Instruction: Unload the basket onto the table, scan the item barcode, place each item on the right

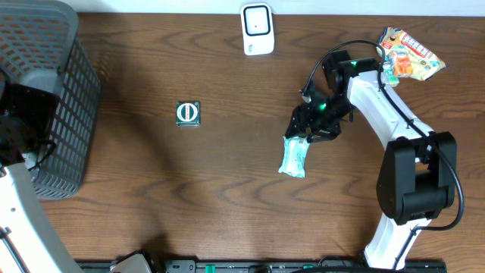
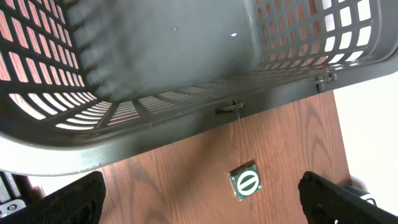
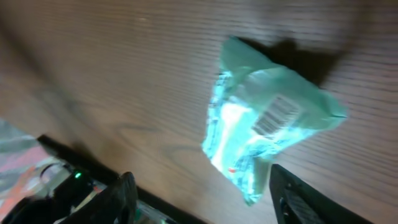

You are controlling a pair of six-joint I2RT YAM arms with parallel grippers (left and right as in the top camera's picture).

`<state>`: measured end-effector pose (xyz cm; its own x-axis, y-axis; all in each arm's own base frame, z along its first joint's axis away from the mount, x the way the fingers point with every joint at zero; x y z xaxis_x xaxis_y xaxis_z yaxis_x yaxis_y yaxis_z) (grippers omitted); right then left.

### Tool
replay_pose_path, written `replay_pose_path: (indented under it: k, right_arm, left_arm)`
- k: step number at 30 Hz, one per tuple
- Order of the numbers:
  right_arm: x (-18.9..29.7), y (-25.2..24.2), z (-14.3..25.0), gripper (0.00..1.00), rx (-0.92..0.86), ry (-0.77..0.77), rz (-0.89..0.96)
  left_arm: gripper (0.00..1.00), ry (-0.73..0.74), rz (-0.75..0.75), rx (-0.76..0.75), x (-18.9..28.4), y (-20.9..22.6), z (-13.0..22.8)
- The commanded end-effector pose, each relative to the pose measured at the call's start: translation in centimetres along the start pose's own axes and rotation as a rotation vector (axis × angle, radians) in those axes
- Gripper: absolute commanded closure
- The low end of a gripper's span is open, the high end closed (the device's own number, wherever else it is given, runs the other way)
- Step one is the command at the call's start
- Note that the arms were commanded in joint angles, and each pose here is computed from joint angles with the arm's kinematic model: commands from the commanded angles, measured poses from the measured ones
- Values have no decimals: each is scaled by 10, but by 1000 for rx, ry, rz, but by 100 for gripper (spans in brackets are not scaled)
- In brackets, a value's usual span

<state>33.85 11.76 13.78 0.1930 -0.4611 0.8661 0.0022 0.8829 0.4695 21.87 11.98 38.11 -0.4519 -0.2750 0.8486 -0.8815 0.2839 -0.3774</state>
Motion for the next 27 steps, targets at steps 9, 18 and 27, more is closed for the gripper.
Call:
replay_pose_path:
  k: [9, 18, 27]
  right_arm:
    - [-21, -21, 24, 41, -80, 75, 100]
    - [-54, -42, 32, 57, -65, 70, 115]
    - [-33, -46, -1, 99, 109, -83, 42]
  left_arm:
    - [2, -5, -6, 5, 1, 1, -1]
    - [2, -5, -6, 5, 1, 1, -1]
    - [2, -5, -6, 5, 1, 1, -1]
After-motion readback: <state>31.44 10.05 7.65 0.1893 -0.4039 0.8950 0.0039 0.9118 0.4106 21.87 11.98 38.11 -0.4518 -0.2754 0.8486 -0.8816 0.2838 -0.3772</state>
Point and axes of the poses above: each gripper's point midway between its finger pads, its own x axis back along the fingers, its own y axis along the line the jaws close on, z = x × y, the point moved 7 cm from there along x, back along the fingers, and after that the axes turned 1 degree about x, right-handed, at the moved point
